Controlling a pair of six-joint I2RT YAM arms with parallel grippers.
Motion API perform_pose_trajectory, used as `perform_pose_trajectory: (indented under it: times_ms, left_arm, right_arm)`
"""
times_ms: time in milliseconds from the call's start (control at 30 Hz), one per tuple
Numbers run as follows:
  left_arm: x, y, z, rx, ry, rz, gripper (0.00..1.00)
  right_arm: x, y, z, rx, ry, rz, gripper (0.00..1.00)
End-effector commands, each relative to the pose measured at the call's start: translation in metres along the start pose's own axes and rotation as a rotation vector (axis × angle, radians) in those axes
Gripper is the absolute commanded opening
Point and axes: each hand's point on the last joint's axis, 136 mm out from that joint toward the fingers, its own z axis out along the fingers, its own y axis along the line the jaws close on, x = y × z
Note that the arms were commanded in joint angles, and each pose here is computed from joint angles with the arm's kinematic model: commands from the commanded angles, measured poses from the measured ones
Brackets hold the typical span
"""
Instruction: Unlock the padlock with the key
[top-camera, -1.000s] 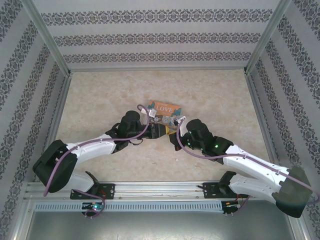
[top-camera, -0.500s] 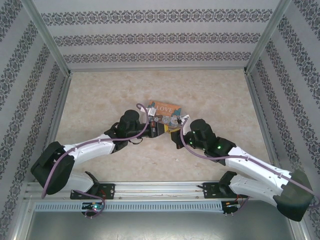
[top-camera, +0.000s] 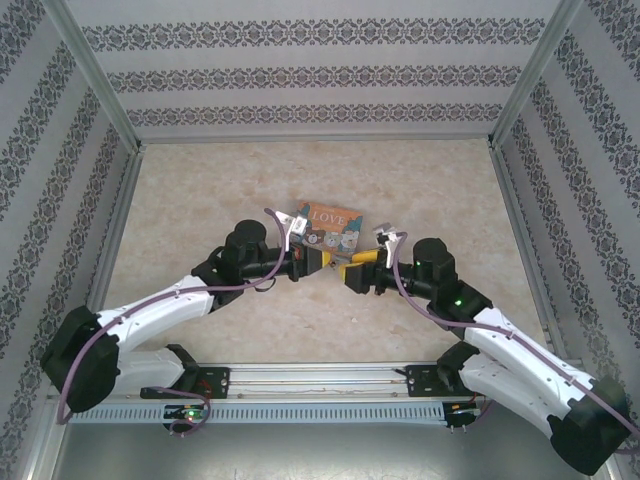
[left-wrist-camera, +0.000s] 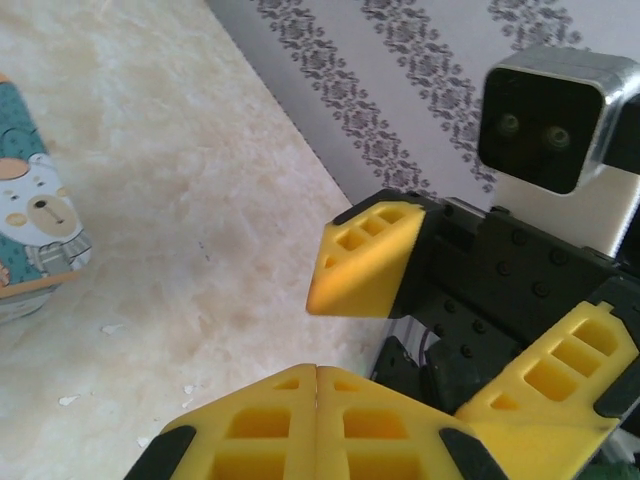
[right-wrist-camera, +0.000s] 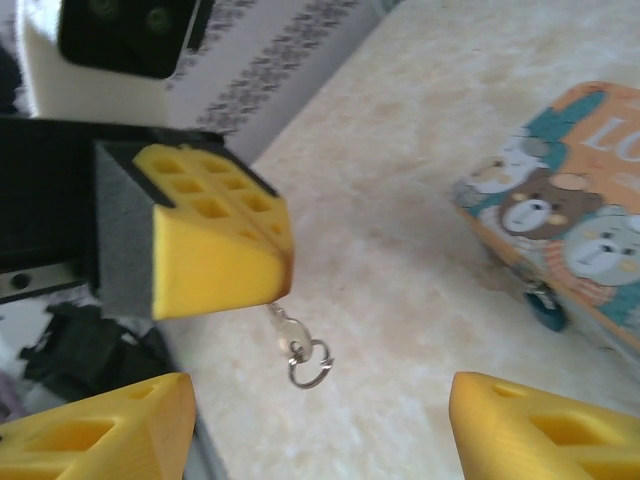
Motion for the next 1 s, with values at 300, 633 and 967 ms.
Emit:
perform_pose_trajectory:
  times_ms: [300, 633, 967]
  left_arm:
    - [-0.008, -0.034, -0.011, 0.125, 0.017, 0.122, 0.0]
    - [-0.006, -0.03, -0.009, 0.115, 0.025, 0.116, 0.0]
    - [-0.004, -0.028, -0.008, 0.105, 0.032, 0.115, 0.0]
  right_arm:
    - [-0.004, 0.034, 0.009, -0.197, 0.032, -0.032, 0.52]
    - [-0.004, 0.037, 0.013, -0.21, 0.038, -0.03, 0.27]
    - [-0.006, 0.04, 0.013, -0.218, 0.036, -0.038, 0.13]
